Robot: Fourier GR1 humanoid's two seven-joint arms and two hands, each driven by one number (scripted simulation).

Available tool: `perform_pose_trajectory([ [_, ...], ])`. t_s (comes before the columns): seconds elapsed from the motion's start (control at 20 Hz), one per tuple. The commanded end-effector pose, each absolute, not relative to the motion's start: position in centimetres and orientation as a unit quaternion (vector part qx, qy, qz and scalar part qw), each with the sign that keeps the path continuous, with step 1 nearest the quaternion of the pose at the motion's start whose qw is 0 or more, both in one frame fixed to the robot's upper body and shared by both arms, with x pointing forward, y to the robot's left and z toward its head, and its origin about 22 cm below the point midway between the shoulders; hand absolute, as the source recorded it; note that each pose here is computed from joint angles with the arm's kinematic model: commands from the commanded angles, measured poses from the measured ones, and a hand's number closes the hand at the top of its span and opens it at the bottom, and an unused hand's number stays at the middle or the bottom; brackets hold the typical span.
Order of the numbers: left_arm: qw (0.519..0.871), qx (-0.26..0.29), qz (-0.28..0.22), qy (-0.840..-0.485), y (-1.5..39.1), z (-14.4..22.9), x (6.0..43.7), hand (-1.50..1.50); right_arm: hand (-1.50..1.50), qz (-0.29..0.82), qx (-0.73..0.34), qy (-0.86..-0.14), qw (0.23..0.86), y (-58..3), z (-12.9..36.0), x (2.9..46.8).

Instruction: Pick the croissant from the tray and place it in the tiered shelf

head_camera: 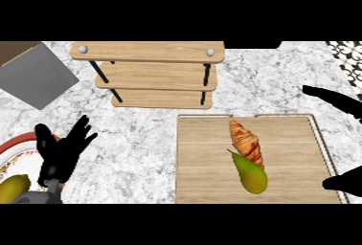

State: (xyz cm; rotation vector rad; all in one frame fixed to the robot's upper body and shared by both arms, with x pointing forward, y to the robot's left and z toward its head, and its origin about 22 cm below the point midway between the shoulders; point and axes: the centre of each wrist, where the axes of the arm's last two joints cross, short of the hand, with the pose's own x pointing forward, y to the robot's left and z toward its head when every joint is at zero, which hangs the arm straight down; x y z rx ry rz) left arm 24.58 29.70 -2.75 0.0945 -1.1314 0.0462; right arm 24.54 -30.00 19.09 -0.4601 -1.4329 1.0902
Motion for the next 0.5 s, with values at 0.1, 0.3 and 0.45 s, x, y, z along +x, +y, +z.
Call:
perform_pose_trajectory([
  [0.1,0.847,0.048,0.020,-0.529,28.0,-3.5,24.4,0.00,-1.50,0.470,-0.264,-0.575,0.616,-23.4,19.7,22.7],
  [0.3,0.847,0.038,0.015,-0.530,28.4,-2.3,24.8,0.00,-1.50,0.462,-0.301,-0.557,0.621,-19.0,17.7,23.1],
  [0.45,0.843,0.040,0.015,-0.536,28.2,-2.5,25.0,0.00,-1.50,0.471,-0.349,-0.532,0.611,-17.8,17.7,23.2],
])
